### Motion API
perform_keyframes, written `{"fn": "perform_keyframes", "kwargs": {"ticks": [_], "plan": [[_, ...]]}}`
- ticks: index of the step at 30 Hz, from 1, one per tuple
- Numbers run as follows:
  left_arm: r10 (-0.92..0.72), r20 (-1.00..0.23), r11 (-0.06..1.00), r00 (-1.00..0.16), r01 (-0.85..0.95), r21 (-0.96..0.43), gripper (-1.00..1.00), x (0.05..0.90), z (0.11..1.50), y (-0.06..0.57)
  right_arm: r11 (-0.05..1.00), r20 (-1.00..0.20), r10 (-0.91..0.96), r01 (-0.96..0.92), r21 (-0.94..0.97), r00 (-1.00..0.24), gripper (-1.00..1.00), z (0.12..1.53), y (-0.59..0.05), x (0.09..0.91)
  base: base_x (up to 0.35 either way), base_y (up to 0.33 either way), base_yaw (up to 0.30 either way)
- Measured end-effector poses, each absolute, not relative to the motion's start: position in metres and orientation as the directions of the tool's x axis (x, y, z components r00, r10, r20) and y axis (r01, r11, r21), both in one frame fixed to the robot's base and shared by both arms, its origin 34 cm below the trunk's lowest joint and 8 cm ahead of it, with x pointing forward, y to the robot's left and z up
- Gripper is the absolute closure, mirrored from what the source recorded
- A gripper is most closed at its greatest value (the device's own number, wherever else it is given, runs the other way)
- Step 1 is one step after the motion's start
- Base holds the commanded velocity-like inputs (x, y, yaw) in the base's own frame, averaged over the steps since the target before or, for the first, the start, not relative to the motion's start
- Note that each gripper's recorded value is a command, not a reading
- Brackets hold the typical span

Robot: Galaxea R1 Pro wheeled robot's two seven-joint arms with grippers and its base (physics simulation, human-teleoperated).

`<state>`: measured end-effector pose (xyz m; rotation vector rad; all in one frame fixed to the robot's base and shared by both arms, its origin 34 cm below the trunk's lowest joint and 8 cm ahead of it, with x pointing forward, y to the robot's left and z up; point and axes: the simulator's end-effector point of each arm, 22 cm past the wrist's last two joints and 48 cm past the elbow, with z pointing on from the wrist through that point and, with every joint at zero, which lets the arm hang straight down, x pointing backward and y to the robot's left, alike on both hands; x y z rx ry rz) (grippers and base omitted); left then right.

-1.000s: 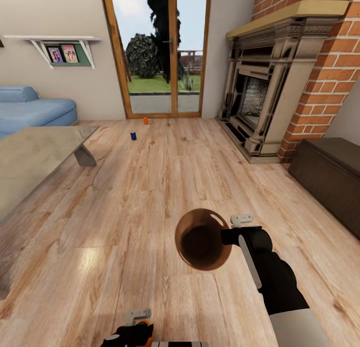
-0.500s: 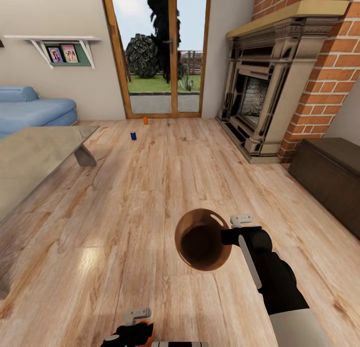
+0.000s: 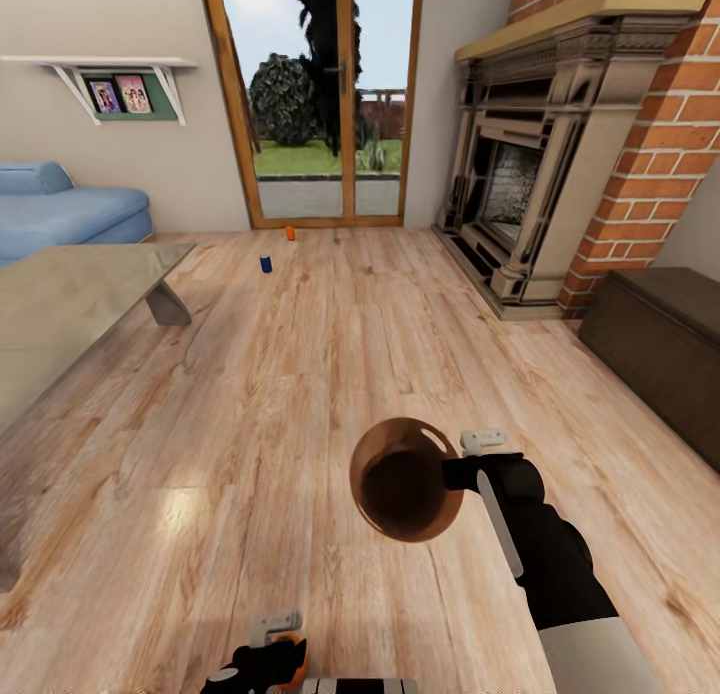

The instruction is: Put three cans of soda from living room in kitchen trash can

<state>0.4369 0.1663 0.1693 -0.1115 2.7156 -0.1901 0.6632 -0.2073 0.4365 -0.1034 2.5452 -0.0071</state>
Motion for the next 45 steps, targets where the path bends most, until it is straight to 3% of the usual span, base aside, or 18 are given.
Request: {"fn": "perform_keyframes", "kwargs": {"ticks": [45], "plan": [[-0.11, -0.397, 0.987, -0.911, -0.055, -0.149, -1.0, 0.434, 0.153, 0.166, 0.992, -0.507, -0.124, -0.123, -0.035, -0.853, 1.0, 0.399, -0.191, 0.656, 0.0, 0.0, 0.0]]}}
